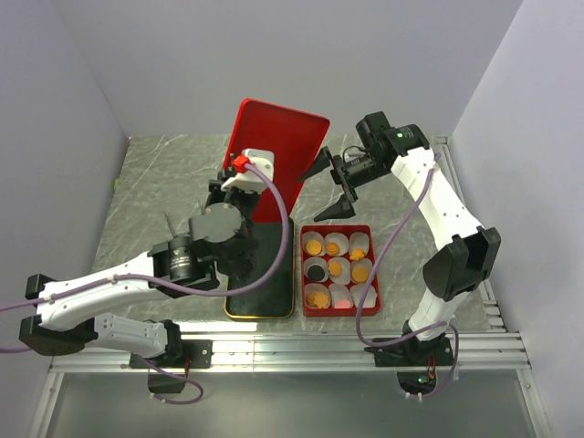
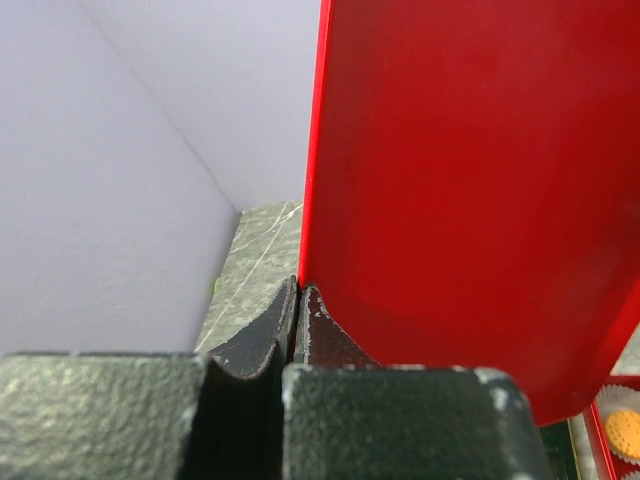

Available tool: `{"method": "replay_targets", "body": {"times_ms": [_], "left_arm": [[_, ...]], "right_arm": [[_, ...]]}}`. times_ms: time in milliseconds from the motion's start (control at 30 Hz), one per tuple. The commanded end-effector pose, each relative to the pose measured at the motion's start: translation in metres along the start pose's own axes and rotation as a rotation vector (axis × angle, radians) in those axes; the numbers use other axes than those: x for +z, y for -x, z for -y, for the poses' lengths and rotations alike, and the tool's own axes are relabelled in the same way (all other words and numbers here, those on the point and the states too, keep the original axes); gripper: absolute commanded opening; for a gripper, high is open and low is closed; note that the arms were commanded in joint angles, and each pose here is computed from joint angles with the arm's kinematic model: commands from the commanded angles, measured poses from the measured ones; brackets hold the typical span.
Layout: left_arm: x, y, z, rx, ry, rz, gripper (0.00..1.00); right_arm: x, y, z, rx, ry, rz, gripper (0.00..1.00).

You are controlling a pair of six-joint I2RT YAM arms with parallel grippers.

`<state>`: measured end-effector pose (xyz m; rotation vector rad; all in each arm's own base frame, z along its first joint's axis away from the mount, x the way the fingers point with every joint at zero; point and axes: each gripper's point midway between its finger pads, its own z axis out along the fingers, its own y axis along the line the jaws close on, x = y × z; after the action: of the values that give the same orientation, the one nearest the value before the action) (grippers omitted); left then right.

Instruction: Pack the cookies

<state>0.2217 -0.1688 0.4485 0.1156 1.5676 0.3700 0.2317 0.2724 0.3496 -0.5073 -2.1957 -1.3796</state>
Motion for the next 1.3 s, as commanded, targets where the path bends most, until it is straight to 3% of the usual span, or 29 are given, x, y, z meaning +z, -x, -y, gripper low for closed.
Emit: {"method": "replay_targets", "body": {"times_ms": [0,367,967,1133,1267], "left_arm": [[-0.007,0.004,-0.014,-0.118,0.050,-0.025,0.00],[-0.009,0.015,-0.049,-0.157,0.078,-0.042,0.00],[-0.020,0.009,-0.023,-0.083,0.061,-0.046,0.00],[-0.022,0.005,-0.013,-0.056,0.067,-0.046,0.00],[-0.022,0.004,-0.006,-0.034,0.068,-0.042,0.00]], "right_arm": [[-0.006,-0.016,-0.003,0.060,0.006,-0.026,1.00],[0.002,0.008,0.081,0.129,-0.102,-0.003,1.00],[-0.018,0.053,0.024,0.118,-0.051,0.105,1.00],[-0.025,0.040,0.003,0.082,-0.009,0.108,1.00],[-0.022,0.024,0.013,0.106,-0.005,0.070,1.00]]}}
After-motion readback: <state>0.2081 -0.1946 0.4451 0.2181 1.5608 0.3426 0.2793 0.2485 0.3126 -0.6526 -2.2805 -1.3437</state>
